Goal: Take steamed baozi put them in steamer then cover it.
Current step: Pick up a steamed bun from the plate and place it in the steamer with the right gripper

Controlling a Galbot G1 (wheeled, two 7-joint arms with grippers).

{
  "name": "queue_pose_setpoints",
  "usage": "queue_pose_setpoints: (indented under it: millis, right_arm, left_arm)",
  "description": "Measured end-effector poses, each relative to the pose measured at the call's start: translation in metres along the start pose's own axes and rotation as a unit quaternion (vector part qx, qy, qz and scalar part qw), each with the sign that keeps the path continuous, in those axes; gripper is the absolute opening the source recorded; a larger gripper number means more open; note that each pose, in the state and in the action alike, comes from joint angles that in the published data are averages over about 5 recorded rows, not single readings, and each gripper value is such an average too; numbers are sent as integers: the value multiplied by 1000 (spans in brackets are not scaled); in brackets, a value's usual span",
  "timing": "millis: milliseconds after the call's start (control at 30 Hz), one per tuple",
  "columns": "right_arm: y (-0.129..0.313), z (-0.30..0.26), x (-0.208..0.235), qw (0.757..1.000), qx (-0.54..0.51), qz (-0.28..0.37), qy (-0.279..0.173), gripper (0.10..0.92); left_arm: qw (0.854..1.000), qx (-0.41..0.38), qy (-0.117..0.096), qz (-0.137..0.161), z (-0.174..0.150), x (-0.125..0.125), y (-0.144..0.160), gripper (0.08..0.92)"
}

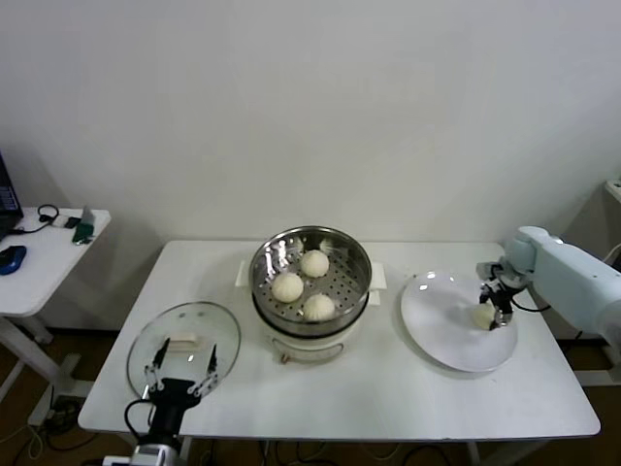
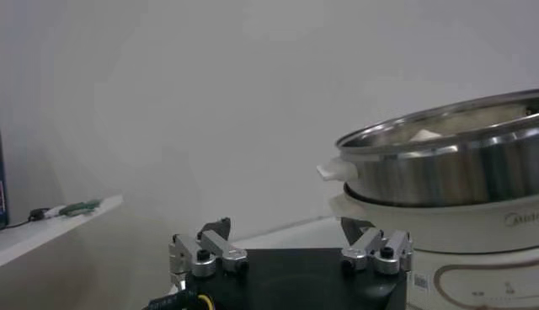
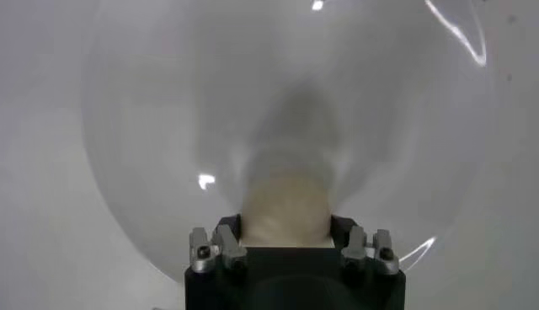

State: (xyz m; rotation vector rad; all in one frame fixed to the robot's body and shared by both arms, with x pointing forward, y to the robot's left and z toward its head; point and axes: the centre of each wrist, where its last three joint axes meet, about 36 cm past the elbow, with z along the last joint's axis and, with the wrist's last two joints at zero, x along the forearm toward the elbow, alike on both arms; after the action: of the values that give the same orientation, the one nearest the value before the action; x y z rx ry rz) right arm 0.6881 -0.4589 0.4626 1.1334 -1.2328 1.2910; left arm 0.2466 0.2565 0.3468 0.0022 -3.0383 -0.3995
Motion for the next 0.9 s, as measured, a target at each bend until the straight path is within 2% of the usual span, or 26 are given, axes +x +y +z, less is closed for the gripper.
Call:
queue_pose_setpoints:
  millis: [233,433,667,900]
  right_arm:
    - [-19,-15,38,999,-15,31,-24,679]
    - [-43,-45,93,996,-26,68,-56,683]
    - [-59,-100,169,989,-24,103,-105,687]
    - [-55,-165,226,984,-7,109,-142,691]
  left_arm:
    - [1000,1,-1,6,-3,0,-5,823]
    - [1000,5,-9,12,-10,-3,-9,823]
    - [1000,10,-21,19,-17,-9,-10,823]
    - [999,12,-34,32,-24,-11,-14,823]
